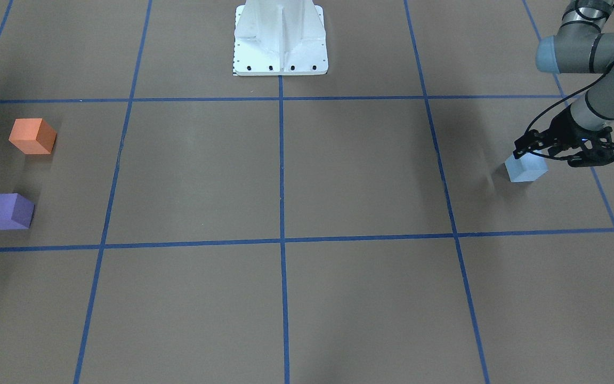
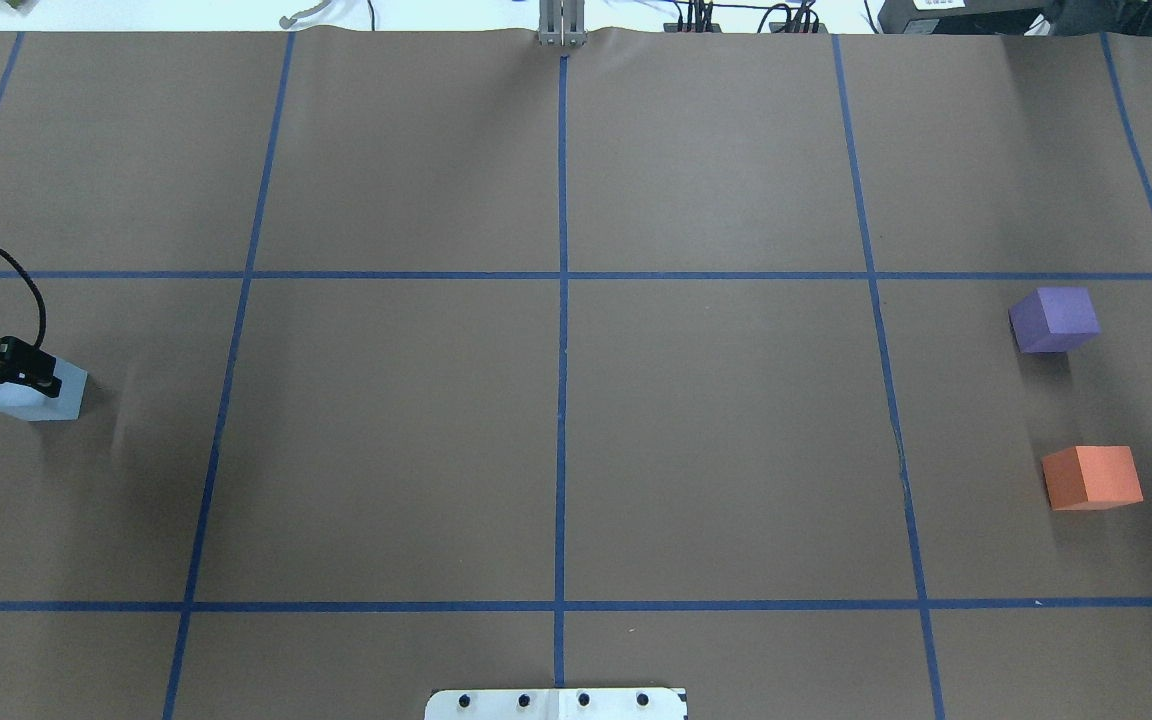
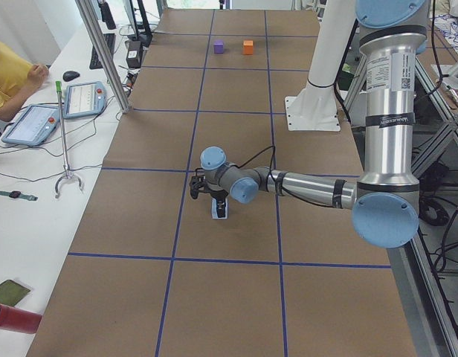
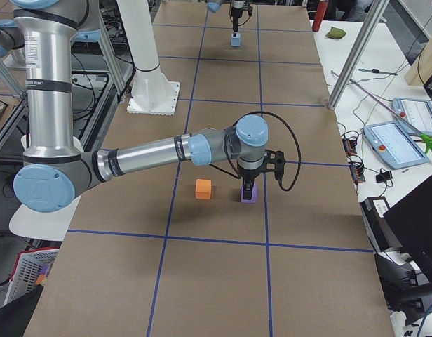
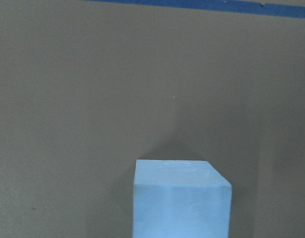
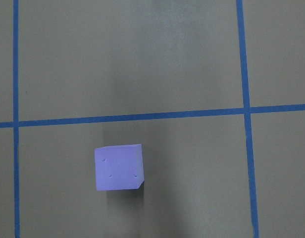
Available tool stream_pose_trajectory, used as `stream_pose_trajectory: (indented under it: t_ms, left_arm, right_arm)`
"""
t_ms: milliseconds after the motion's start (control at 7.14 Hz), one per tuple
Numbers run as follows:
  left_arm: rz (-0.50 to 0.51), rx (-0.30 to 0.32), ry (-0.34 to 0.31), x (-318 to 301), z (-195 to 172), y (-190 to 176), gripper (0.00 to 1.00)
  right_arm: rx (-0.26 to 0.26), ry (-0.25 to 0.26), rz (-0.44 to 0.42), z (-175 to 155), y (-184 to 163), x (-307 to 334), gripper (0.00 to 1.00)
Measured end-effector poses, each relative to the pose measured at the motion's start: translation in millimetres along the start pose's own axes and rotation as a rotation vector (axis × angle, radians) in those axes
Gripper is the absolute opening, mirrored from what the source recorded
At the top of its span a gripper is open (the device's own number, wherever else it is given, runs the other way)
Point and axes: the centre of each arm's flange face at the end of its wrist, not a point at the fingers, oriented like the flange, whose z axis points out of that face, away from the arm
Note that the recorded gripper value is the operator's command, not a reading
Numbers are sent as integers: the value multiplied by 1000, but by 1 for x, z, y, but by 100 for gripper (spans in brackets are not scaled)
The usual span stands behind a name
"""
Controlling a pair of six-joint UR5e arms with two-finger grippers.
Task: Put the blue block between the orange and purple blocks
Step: 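Close the left gripper on the light blue cube and lift it, then carry the light blue cube with the left gripper toward the table center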
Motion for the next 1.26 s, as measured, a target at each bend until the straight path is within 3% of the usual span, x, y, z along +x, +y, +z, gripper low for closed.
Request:
stream_pose_trajectory:
  t_ms: [280,420,700,980,1260]
  left_arm:
    - [9,-7,-20,6,18,-14,96]
    - [13,-1,-42,5,25,-17,78]
    - [25,-5,-60,8,34,-15,0]
    - [40,-18,-59,16,39,-11,0]
    - [61,-3,-19,73,10,-23,0]
  right_arm:
    - [-1,0,-1,1,0,-1,100]
    - [-2,-1,-3,1,0,-1,100]
    - [-5,-2,-6,3,0,-3,100]
    - [-8,-2,-11,4,1,-5,100]
    - [-7,-3,-24,4,1,-8,100]
